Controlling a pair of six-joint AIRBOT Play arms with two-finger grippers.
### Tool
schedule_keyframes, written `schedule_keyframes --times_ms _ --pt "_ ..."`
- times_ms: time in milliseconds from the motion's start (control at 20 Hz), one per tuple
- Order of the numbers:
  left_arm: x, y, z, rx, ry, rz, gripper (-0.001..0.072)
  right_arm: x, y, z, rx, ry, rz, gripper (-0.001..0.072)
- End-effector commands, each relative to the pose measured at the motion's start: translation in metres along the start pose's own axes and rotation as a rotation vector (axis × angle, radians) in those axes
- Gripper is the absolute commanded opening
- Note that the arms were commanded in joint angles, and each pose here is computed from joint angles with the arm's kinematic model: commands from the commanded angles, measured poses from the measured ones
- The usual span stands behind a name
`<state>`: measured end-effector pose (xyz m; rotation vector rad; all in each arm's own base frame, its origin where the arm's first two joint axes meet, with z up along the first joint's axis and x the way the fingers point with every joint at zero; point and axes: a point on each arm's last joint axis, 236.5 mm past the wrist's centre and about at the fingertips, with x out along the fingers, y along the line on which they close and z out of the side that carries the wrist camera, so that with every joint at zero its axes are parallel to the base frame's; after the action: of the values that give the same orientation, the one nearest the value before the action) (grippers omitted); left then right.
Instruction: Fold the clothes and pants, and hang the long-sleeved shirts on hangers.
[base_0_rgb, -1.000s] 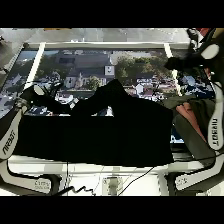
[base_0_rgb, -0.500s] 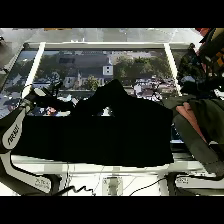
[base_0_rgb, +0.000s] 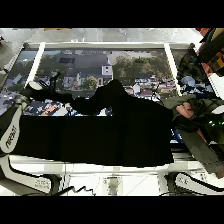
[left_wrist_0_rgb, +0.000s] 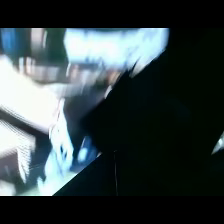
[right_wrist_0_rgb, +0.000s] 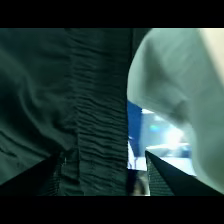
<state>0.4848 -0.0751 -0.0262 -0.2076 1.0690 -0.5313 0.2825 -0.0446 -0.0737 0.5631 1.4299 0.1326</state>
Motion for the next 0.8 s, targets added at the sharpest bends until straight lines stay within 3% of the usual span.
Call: schedule_keyframes --times_ms 0,250,500,650,700,750 --pt "-0.070 -0.030 0.077 0.122 -0.212 0.038 0.0012 0.027 -0.003 -0.010 0.095 -0.040 0.033 0.0573" --pt "-0.237 -0.048 0.180 0.234 -0.718 0.276 0.0012 0.050 0.000 -0.021 0.149 0.013 0.096 0.0569" --pt "-0.333 -0.024 0.189 0.175 -0.931 0.422 0.0012 0.071 0.028 -0.001 0.145 -0.031 0.295 0.0532" --pt "-0.327 -0.007 0.179 0.141 -0.886 0.420 0.0012 0.073 0.037 0.015 0.067 -0.106 0.351 0.0122" --pt "-0.325 -0.004 0.178 0.140 -0.877 0.423 0.0012 0.071 0.038 0.019 0.043 -0.123 0.355 0.0047" --pt "-0.326 0.000 0.176 0.148 -0.867 0.444 0.0012 0.069 0.038 0.023 0.019 -0.134 0.353 0.0021"
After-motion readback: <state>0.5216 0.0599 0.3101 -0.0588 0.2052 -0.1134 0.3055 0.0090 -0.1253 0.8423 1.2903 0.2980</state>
